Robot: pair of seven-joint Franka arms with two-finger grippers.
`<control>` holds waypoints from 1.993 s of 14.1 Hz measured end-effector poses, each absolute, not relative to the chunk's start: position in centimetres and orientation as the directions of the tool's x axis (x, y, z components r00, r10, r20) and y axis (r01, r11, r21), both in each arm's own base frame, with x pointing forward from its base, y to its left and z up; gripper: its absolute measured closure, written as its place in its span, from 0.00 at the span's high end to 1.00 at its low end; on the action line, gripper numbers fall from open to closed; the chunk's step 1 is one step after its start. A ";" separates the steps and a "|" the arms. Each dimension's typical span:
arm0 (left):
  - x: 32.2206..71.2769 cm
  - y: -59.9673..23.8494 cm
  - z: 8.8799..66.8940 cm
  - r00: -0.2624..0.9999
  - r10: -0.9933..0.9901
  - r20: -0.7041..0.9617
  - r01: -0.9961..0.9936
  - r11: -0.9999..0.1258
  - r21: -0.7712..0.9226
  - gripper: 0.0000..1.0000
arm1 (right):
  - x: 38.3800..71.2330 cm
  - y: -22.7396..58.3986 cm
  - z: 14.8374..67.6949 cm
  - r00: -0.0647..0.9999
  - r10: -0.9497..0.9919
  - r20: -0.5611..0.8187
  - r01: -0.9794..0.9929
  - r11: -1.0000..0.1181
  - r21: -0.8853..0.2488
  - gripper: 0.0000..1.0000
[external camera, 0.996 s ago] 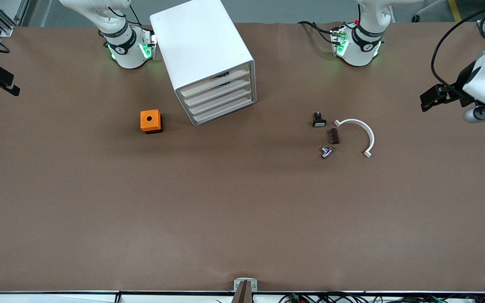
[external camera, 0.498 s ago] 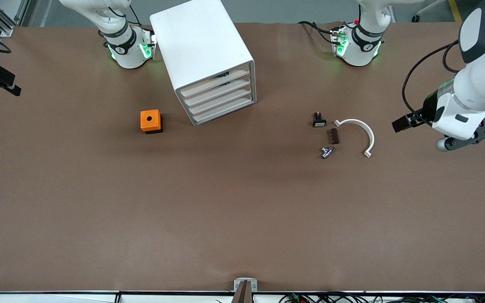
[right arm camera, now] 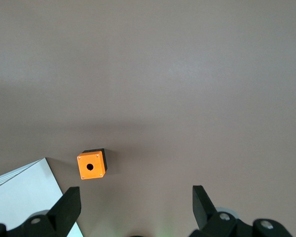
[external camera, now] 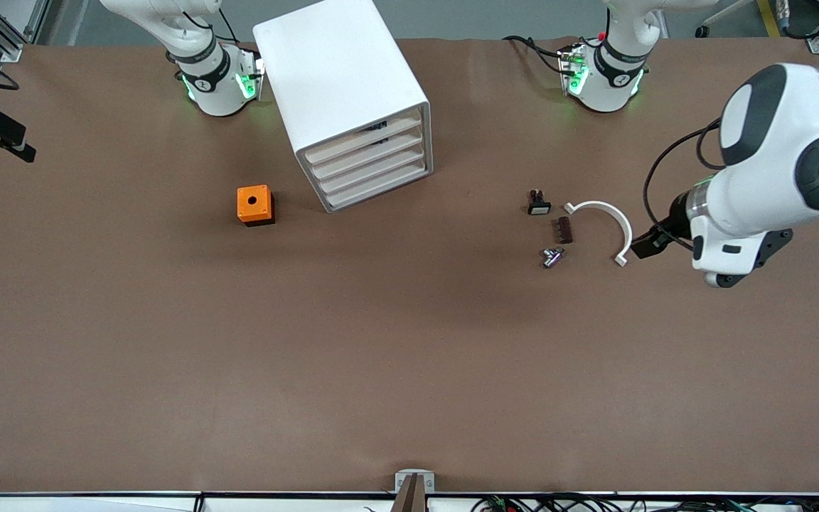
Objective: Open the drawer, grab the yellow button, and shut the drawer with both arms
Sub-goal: 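Reach the left gripper to the cabinet's drawer handle and grip it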
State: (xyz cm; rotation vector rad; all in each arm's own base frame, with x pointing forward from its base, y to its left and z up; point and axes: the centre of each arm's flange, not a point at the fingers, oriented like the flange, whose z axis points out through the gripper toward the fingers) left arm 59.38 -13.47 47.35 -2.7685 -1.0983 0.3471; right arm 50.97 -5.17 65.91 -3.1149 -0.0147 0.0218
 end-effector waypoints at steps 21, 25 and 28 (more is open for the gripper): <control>50.2 -43.5 30.4 -0.391 0.919 -0.053 0.572 0.197 -0.796 1.00 | 51.0 -5.2 65.8 1.000 0.009 -0.016 0.009 -1.000 -0.027 1.00; 49.3 -45.5 31.0 -0.524 0.852 0.002 0.403 0.250 -0.880 0.99 | 51.0 -5.2 65.8 1.000 0.009 -0.016 0.009 -1.000 -0.027 1.00; 48.2 -46.9 30.1 -0.527 0.849 0.021 0.353 0.242 -0.904 0.73 | 51.0 -5.3 65.9 1.000 0.007 -0.014 0.007 -1.000 -0.027 1.00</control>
